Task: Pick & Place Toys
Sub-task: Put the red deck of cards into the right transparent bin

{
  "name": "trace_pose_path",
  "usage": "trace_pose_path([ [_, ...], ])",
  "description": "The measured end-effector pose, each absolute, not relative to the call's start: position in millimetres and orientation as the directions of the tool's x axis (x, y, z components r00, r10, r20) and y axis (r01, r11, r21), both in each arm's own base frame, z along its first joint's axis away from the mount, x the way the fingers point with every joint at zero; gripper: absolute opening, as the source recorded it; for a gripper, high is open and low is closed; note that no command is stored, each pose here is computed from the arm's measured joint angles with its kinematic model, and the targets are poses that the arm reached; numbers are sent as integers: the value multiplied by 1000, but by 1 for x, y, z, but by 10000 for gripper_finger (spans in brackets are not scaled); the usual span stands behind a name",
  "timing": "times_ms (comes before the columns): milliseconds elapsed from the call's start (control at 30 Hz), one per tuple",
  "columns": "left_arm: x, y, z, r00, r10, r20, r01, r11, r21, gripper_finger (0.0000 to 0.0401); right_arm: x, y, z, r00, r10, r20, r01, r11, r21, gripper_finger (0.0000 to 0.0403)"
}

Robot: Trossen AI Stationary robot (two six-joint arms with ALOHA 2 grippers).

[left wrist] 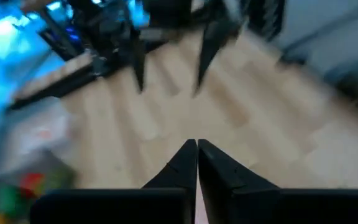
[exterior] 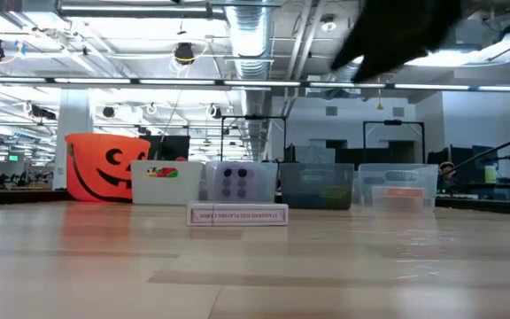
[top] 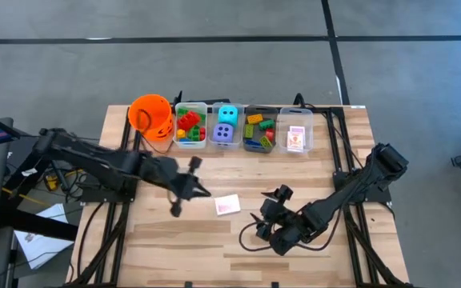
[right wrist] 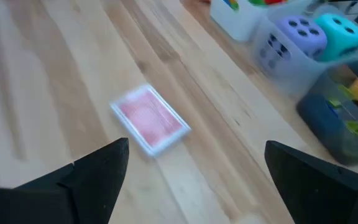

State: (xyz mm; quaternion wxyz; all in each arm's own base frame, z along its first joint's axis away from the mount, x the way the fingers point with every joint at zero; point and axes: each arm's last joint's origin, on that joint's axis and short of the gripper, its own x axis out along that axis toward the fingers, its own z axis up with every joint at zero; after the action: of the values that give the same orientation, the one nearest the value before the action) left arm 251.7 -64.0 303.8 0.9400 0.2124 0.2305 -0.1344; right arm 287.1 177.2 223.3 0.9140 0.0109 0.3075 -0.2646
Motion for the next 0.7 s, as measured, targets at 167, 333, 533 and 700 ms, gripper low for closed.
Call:
trace_pose_path([
  [167, 219, -62, 329, 850, -309, -427, 386, 917, 104, 28, 268, 171, 186, 641, -511, -572, 522, 837, -163, 368],
  [333, 201, -60, 343, 849, -378, -370, 410, 912, 9, 55, 256, 171, 153, 745, -559, -365, 594, 804, -18, 368],
  [533, 198, -59, 347, 858, -379, -346, 408, 913, 10, 77, 255, 162, 138, 884, -368, -289, 414, 902, 118, 368],
  [700, 203, -60, 342, 849, -377, -370, 409, 913, 7, 83, 246, 136, 118, 918, -195, -345, 265, 950, 168, 368],
])
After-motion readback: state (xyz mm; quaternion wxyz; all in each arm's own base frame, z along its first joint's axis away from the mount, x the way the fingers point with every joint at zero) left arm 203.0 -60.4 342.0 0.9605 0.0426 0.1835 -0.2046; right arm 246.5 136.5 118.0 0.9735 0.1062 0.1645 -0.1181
